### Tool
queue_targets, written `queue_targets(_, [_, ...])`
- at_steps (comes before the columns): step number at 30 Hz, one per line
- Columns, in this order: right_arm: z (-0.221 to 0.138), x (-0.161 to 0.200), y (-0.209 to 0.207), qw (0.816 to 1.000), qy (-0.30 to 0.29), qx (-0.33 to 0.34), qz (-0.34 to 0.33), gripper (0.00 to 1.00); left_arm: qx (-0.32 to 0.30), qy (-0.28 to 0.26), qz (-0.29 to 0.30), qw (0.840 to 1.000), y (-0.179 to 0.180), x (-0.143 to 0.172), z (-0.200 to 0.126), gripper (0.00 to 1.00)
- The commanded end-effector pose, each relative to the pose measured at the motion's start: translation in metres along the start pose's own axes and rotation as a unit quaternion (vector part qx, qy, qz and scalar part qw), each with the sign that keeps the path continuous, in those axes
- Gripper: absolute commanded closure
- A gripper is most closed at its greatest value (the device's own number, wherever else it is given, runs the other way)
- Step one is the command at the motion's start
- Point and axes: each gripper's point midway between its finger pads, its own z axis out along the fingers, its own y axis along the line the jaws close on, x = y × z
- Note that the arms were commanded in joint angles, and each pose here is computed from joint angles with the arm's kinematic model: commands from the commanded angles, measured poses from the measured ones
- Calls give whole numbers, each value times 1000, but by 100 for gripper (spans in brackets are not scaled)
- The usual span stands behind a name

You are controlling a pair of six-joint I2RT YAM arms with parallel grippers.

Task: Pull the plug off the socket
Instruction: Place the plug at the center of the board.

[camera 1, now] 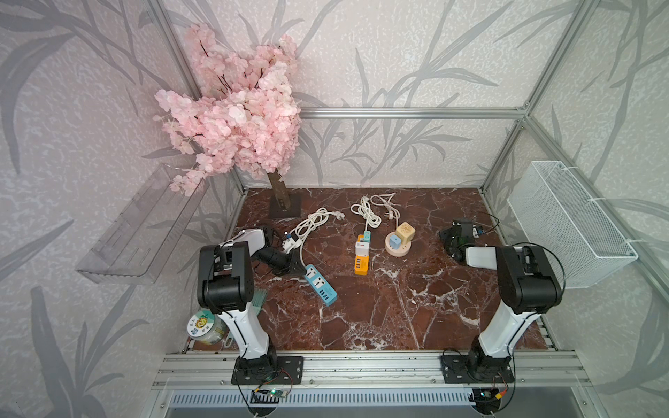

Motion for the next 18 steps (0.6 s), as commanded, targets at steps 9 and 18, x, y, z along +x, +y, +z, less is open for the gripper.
queue_targets(9, [-7,8,-14,999,18,28,-26,52,-46,19,2,999,23,5,7,100])
queue_targets(18, [-36,8,-13,998,29,27,-39,41,-46,19,2,999,23,5,7,100])
